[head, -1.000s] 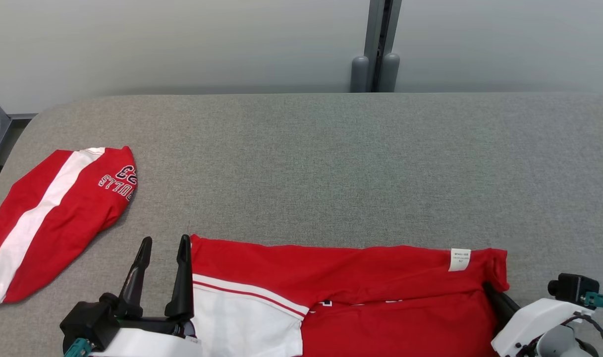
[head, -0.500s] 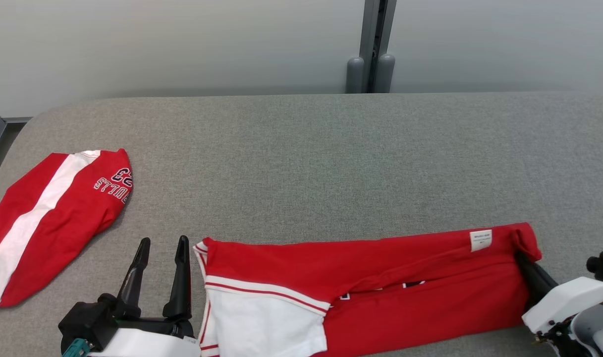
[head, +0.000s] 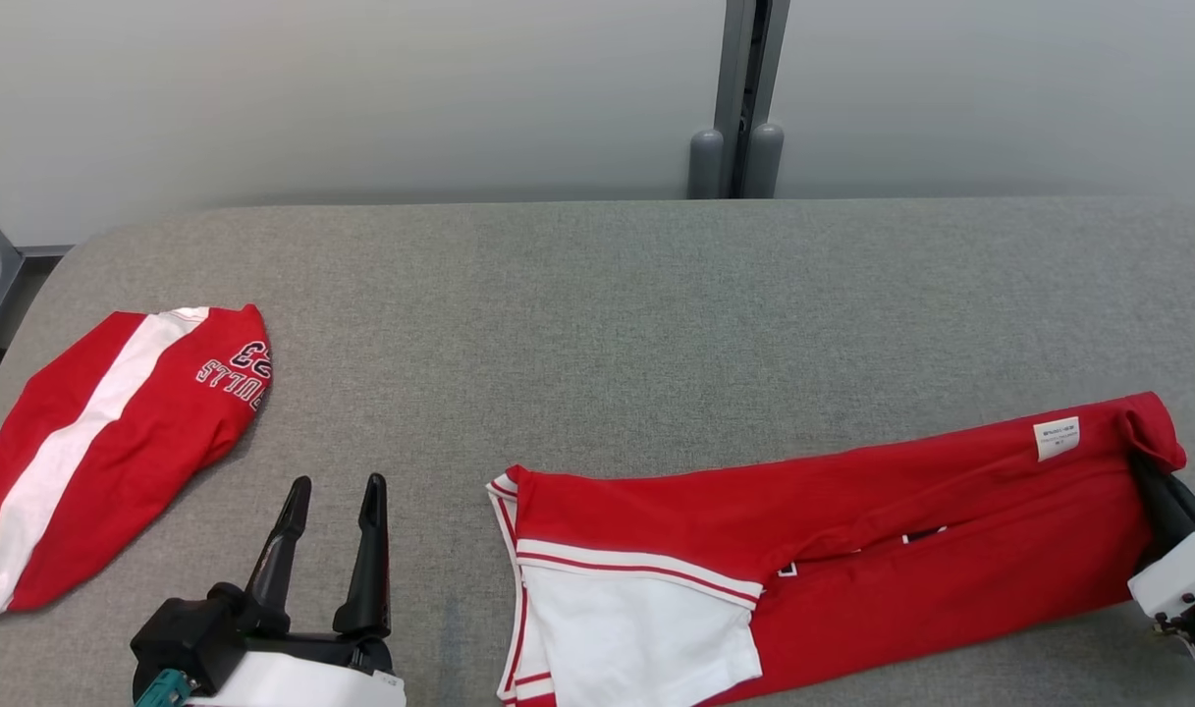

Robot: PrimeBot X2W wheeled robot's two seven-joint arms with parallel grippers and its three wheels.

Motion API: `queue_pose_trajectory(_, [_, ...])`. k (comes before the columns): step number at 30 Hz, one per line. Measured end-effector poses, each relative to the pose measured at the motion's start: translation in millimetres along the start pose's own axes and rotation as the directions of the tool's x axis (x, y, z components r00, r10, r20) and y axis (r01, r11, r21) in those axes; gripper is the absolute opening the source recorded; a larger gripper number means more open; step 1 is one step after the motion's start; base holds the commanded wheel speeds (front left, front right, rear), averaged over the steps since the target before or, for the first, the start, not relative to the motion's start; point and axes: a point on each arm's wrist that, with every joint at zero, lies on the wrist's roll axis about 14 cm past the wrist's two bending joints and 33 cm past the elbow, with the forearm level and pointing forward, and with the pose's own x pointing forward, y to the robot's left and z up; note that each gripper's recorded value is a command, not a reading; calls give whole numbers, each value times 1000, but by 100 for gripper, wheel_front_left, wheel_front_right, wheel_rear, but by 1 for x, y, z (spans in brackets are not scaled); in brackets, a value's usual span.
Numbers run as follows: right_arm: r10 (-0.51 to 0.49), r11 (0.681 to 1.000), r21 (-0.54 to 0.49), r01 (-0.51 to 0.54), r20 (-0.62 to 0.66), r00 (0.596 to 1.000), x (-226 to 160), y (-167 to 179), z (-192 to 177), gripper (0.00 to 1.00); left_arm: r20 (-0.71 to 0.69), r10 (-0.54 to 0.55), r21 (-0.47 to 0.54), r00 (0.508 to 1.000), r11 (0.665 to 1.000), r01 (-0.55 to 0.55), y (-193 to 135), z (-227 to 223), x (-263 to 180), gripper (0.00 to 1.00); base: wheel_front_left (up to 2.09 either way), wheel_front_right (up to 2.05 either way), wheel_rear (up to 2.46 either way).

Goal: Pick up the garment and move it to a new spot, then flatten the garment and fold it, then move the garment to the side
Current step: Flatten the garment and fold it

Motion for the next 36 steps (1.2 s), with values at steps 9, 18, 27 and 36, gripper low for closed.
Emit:
queue_pose_trajectory(9, [136, 991, -27, -134, 44, 990, -2, 44, 20, 0, 24, -4, 3, 1000, 1000, 3, -1, 8, -4, 100, 0, 0, 0])
queue_pose_trajectory(18, [384, 923, 27, -385, 20, 923, -13, 137, 8, 0, 54, 50, 5, 997, 999, -50, 12, 18, -9, 100, 0, 0, 0])
queue_pose_trajectory(27, [606, 780, 244, -577, -59, 794, -39, 243, -33, 0, 68, 137, 5, 988, 990, -137, 36, 23, -29, 100, 0, 0, 0])
queue_pose_trajectory(36, [638, 748, 368, -552, -167, 752, -31, 289, -84, 0, 75, 209, 0, 975, 978, -210, 56, 25, -46, 100, 0, 0, 0])
